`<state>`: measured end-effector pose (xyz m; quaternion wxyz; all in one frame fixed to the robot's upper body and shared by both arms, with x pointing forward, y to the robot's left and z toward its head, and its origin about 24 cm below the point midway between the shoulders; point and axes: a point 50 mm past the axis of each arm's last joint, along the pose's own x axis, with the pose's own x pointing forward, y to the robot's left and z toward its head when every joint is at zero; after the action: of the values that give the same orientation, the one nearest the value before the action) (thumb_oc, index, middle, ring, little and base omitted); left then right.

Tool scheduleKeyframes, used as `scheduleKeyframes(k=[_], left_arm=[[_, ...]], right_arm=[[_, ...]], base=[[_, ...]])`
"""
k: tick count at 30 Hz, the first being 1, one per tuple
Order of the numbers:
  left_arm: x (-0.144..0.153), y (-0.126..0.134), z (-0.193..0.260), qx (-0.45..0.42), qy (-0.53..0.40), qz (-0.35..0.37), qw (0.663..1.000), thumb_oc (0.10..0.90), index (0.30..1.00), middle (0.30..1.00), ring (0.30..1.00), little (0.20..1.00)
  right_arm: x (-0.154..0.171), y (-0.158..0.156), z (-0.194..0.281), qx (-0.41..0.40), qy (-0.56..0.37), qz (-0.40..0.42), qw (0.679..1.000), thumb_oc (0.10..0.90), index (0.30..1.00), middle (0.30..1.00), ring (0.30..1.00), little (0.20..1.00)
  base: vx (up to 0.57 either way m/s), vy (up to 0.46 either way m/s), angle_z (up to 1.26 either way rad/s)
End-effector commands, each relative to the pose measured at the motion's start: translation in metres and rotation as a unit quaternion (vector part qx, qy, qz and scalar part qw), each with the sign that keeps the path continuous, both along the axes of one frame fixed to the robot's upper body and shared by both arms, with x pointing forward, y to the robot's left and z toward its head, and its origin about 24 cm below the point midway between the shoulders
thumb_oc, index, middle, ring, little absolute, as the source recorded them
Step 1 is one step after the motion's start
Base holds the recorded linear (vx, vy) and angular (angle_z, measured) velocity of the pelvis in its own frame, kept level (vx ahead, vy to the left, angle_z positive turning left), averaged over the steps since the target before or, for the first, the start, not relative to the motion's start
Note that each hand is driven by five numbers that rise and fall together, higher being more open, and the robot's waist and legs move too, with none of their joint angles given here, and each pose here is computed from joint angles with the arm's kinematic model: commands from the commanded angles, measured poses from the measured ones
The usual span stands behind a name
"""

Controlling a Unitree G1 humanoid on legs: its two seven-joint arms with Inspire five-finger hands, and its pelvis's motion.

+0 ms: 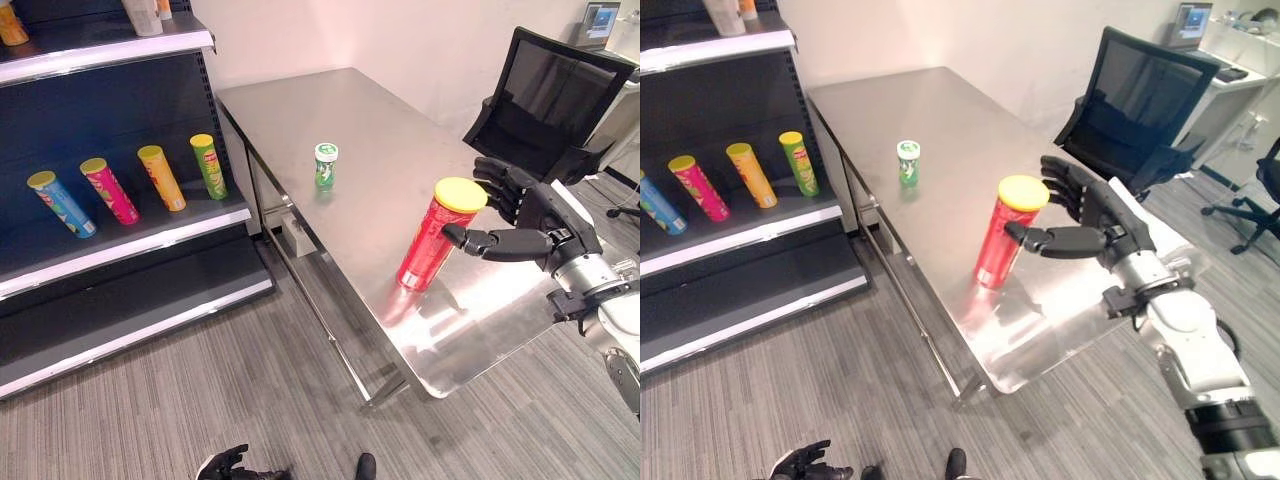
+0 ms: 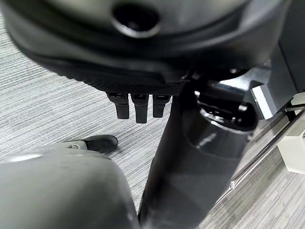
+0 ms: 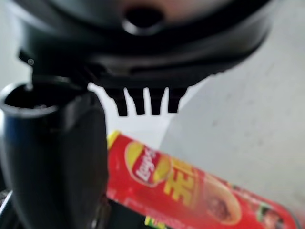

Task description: Put the goods on the table back onto the shelves and tidy them up.

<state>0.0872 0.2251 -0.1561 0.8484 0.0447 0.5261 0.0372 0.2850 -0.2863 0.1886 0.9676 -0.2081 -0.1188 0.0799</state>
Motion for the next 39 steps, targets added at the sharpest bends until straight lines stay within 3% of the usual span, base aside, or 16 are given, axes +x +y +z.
scheduleKeyframes(k=[1, 10, 31, 32, 33, 34, 35, 39], left_arm=[[0.017, 0.002, 0.004, 0.008, -0.024, -0.039, 0.999, 0.800, 0.900, 0.900, 0.900, 0.900], [0.016, 0.006, 0.005, 0.012, -0.021, -0.043, 0.999, 0.800, 0.900, 0.900, 0.900, 0.900], [0.014, 0.007, 0.004, 0.013, -0.017, -0.049, 0.999, 0.800, 0.900, 0.900, 0.900, 0.900], [0.014, 0.007, 0.004, 0.015, -0.016, -0.050, 0.999, 0.800, 0.900, 0.900, 0.900, 0.900], [0.013, 0.007, 0.004, 0.015, -0.015, -0.050, 0.999, 0.800, 0.900, 0.900, 0.900, 0.900], [0.013, 0.007, 0.004, 0.015, -0.016, -0.050, 0.999, 0.800, 0.900, 0.900, 0.900, 0.900], [0.013, 0.007, 0.004, 0.015, -0.016, -0.050, 0.999, 0.800, 0.900, 0.900, 0.900, 0.900], [0.014, 0.008, 0.005, 0.017, -0.021, -0.044, 0.999, 0.800, 0.900, 0.900, 0.900, 0.900]], right_arm=[[0.005, 0.003, 0.070, -0.011, -0.125, 0.012, 0.992, 0.800, 0.900, 0.900, 0.900, 0.900], [0.009, 0.007, 0.088, -0.087, -0.098, 0.029, 0.991, 0.800, 0.900, 0.900, 0.900, 0.900], [0.018, 0.025, 0.088, -0.145, -0.049, 0.074, 0.985, 0.800, 0.900, 0.900, 0.900, 0.900], [0.019, 0.025, 0.086, -0.148, -0.045, 0.074, 0.985, 0.753, 0.829, 0.829, 0.829, 0.829], [0.019, 0.025, 0.085, -0.151, -0.044, 0.073, 0.985, 0.590, 0.585, 0.585, 0.585, 0.585], [0.019, 0.024, 0.084, -0.154, -0.042, 0.072, 0.985, 0.560, 0.540, 0.540, 0.540, 0.540], [0.019, 0.024, 0.084, -0.154, -0.042, 0.072, 0.985, 0.400, 0.300, 0.300, 0.300, 0.300], [0.019, 0.023, 0.084, -0.183, -0.039, 0.062, 0.980, 0.400, 0.300, 0.300, 0.300, 0.300]], base=[[0.00, -0.007, 0.04], [0.00, -0.002, 0.04], [0.00, 0.000, 0.00], [0.00, 0.000, 0.00], [0.00, 0.000, 0.00], [0.00, 0.000, 0.00], [0.00, 0.000, 0.00], [0.00, 0.000, 0.00]])
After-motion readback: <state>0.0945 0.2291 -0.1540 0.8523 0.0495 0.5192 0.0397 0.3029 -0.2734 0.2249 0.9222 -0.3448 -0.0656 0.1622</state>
